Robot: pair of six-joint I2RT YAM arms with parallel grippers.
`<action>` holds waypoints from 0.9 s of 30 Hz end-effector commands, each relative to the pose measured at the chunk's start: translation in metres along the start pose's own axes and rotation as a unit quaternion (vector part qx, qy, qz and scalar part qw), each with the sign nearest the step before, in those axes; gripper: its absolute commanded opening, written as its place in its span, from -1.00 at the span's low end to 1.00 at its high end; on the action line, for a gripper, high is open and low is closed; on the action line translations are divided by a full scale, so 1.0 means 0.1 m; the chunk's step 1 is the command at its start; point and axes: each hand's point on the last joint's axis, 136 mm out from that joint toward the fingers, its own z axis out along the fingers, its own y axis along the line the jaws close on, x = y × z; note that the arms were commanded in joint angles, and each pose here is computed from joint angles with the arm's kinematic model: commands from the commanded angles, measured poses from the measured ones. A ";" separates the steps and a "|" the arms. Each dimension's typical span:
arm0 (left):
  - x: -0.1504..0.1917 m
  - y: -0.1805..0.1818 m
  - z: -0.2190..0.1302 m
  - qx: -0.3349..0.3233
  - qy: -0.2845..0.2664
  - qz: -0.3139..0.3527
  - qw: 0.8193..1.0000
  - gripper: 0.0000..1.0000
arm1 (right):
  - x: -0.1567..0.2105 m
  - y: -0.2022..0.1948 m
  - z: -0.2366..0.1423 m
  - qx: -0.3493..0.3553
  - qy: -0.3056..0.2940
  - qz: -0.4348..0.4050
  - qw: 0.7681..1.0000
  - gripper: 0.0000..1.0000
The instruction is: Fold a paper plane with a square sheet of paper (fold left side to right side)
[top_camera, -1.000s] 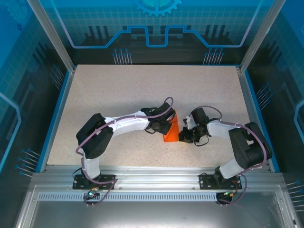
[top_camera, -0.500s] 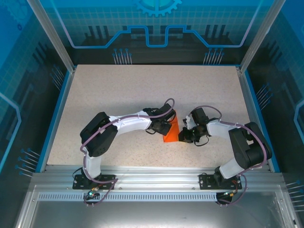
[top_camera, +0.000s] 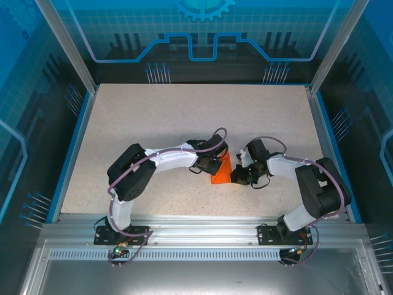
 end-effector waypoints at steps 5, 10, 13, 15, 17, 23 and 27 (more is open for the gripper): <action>-0.09 0.03 0.07 -0.008 -0.003 0.009 1.000 -0.85 | 0.17 -0.19 0.10 0.043 0.033 0.009 0.998 -0.79; -0.08 0.02 0.09 -0.006 -0.002 0.009 1.000 -0.85 | 0.17 -0.20 0.11 0.045 0.033 0.009 0.998 -0.79; -0.08 0.01 0.10 -0.005 -0.001 0.008 1.000 -0.85 | 0.17 -0.20 0.11 0.045 0.033 0.010 0.998 -0.79; -0.08 0.00 0.11 -0.003 -0.001 0.008 1.000 -0.85 | 0.17 -0.20 0.11 0.045 0.033 0.010 0.998 -0.79; -0.07 0.00 0.12 -0.004 0.001 0.008 1.000 -0.85 | 0.17 -0.20 0.11 0.045 0.032 0.009 0.998 -0.79; -0.03 0.01 0.16 -0.004 0.009 0.007 1.000 -0.85 | 0.18 -0.21 0.11 0.046 0.033 0.009 0.998 -0.79; 0.02 0.01 0.20 -0.003 0.016 0.004 1.000 -0.85 | 0.16 -0.15 0.09 0.036 0.029 0.005 0.999 -0.78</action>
